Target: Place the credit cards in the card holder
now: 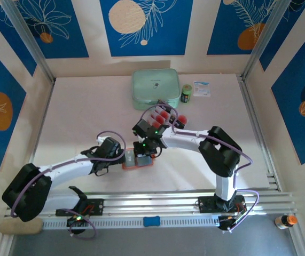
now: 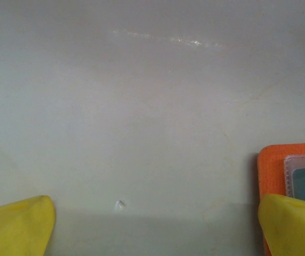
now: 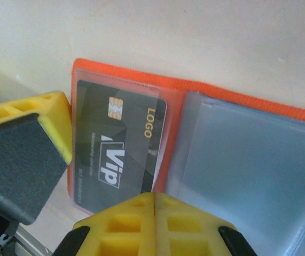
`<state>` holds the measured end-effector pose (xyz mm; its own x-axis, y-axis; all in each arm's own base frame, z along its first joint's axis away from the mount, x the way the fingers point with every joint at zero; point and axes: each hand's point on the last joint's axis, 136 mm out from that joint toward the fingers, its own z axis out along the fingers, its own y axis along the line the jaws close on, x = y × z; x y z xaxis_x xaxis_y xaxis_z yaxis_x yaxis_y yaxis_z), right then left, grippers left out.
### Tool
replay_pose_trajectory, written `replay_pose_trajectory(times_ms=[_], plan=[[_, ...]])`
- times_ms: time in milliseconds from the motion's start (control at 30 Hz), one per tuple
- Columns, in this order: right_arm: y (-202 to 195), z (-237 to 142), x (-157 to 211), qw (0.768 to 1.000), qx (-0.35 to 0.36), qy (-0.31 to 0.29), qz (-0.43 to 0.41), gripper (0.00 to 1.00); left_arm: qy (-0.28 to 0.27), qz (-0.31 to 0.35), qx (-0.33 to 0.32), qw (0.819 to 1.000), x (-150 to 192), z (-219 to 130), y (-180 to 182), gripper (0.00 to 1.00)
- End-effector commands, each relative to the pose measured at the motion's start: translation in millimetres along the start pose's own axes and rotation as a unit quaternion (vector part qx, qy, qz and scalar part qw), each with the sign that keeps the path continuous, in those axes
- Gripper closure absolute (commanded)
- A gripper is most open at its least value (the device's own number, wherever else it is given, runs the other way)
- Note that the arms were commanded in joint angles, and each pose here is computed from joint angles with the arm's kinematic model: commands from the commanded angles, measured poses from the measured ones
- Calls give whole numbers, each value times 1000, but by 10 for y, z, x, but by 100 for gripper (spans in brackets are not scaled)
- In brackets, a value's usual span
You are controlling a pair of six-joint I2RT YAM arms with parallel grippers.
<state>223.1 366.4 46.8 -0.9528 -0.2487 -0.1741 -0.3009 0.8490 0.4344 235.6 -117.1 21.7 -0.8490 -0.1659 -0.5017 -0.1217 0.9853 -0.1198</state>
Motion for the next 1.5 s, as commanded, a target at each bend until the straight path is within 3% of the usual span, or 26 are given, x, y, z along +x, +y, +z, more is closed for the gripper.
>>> replay_pose_trajectory(times_ms=[0, 1467], plan=[[-36, 3, 89, 1000, 7, 10, 5, 100, 4, -9, -1, 1000, 20, 40, 26, 3], [62, 247, 95, 999, -2, 37, -1, 100, 2, -10, 3, 1000, 14, 59, 5, 3]])
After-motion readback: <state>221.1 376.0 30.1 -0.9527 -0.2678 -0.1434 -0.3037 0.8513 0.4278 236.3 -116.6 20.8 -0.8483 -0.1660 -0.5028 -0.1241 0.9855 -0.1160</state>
